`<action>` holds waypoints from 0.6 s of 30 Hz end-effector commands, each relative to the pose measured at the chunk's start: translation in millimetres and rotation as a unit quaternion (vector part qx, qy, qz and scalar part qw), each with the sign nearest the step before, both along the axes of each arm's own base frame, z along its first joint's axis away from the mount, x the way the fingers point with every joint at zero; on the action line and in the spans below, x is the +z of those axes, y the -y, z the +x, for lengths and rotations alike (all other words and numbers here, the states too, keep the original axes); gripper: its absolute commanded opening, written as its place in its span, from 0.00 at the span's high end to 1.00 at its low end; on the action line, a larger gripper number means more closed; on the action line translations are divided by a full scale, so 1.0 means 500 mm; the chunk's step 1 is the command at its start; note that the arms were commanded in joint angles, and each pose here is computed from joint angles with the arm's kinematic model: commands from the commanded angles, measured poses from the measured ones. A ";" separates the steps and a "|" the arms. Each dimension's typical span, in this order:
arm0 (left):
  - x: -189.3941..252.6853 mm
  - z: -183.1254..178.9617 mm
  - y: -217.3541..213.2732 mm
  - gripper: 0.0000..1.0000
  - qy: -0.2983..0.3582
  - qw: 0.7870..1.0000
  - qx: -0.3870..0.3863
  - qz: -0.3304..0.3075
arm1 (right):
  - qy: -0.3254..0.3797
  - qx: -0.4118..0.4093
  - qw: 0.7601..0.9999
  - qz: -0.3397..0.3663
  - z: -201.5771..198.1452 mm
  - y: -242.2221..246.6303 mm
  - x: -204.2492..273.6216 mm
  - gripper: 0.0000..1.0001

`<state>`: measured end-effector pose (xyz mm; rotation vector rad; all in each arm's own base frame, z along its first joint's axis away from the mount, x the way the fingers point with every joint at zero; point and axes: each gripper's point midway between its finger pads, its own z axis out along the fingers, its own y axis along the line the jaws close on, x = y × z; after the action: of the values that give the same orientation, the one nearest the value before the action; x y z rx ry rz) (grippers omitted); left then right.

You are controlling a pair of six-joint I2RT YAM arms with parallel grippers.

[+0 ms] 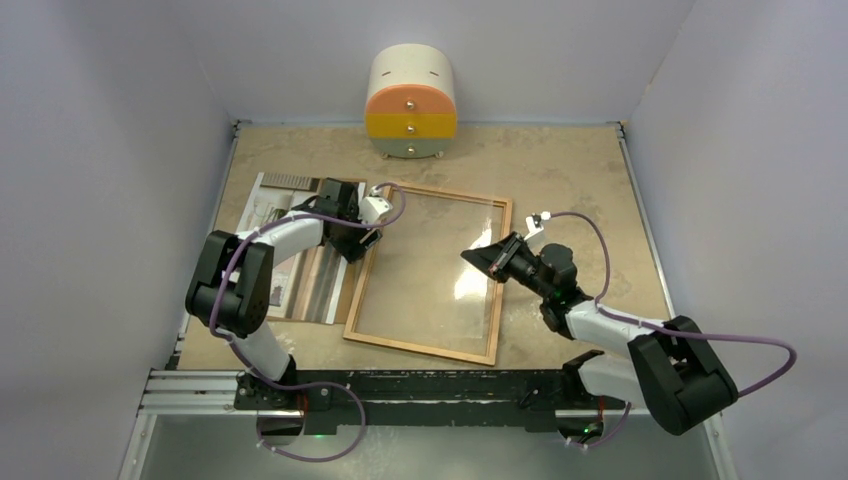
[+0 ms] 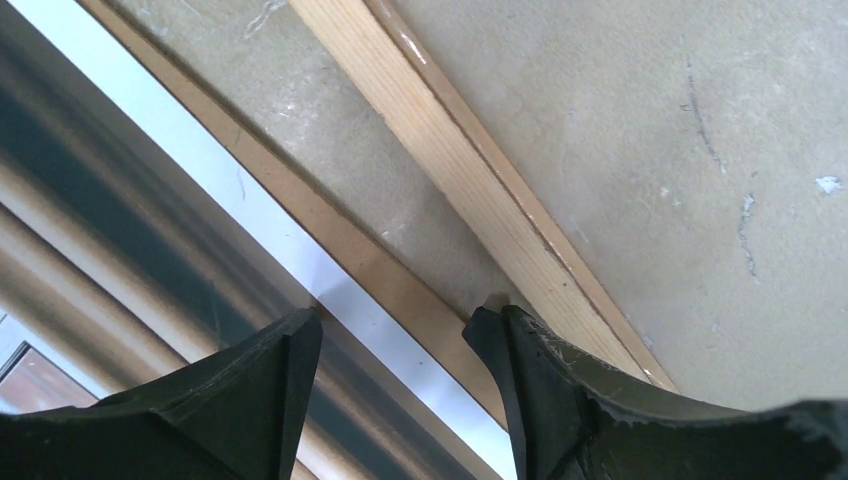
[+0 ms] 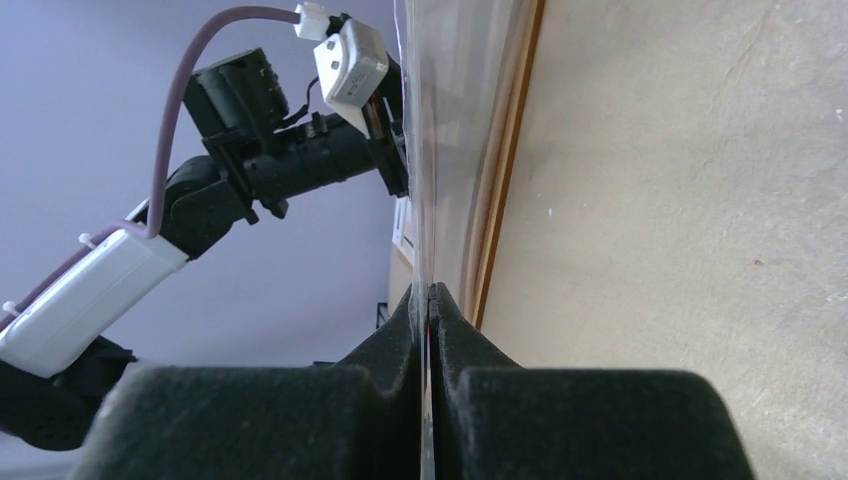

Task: Put the photo into the frame
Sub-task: Place the photo frame item in the photo frame.

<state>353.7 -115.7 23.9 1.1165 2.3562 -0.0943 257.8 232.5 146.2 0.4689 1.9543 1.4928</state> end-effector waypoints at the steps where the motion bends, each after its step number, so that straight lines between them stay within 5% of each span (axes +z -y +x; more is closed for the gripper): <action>1: -0.008 -0.034 0.018 0.34 -0.027 0.999 -0.027 -0.020 | 0.034 0.016 0.998 0.044 -0.007 -0.012 0.056 1.00; 18: 0.006 -0.033 0.032 0.35 -0.032 0.998 -0.034 -0.036 | -0.006 -0.013 1.000 0.021 0.007 0.000 0.027 1.00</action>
<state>341.3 -123.7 20.9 1.1438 2.3728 -0.1868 257.7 232.9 148.8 0.5369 1.9495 1.5338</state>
